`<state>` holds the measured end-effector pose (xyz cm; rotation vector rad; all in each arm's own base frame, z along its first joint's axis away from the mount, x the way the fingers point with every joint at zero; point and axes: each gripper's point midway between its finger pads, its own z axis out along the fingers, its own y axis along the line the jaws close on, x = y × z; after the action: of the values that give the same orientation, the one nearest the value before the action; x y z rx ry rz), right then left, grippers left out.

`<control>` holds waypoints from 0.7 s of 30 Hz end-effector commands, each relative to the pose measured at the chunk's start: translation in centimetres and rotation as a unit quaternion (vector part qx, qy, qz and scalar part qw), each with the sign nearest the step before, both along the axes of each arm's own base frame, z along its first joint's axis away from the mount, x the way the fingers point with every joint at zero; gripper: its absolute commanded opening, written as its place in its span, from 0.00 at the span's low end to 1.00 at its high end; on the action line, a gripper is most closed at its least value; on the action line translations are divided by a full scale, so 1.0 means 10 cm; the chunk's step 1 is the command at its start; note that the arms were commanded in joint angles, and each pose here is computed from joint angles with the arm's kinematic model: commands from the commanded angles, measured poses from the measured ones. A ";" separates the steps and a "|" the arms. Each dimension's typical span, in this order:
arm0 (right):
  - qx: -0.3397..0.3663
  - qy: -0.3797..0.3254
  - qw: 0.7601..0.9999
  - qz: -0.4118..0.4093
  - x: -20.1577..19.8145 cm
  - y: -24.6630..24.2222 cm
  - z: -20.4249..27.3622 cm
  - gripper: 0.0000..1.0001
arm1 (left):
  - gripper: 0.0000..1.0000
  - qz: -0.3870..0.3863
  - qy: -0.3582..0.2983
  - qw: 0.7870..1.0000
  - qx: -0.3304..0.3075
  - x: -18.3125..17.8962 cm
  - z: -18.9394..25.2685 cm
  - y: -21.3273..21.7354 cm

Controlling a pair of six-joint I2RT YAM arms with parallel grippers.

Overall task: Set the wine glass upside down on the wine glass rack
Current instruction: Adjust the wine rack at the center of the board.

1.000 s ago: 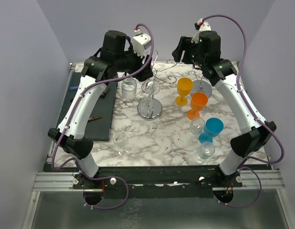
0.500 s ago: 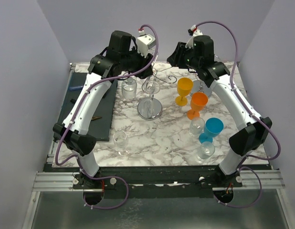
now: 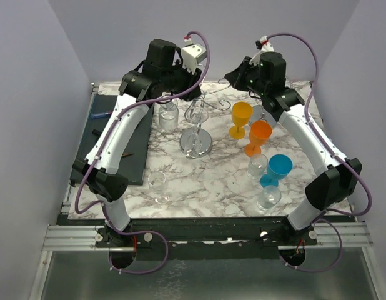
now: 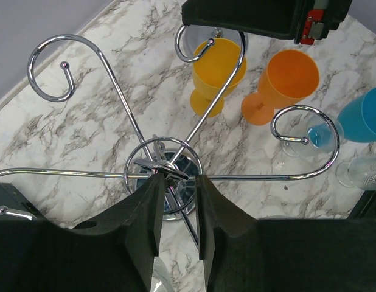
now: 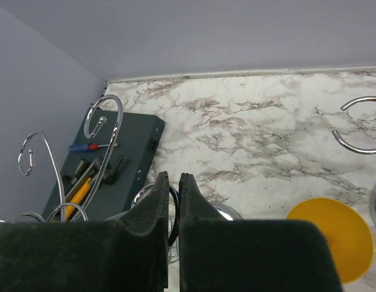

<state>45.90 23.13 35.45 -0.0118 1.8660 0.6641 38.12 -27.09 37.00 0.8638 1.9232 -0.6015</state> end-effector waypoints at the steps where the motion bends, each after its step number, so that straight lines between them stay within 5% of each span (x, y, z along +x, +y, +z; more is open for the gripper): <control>1: -0.002 0.030 0.999 0.015 -0.18 0.04 -0.22 0.01 | 0.32 0.034 -0.019 0.999 0.018 0.20 -0.03 0.04; 21: 0.032 0.043 0.999 0.002 -0.79 0.19 -0.41 0.01 | 0.27 0.083 -0.049 0.994 0.051 0.46 -0.05 0.23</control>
<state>42.67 21.58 35.30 0.1772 1.7708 0.6643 38.47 -27.06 36.82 0.8624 1.9421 -0.5448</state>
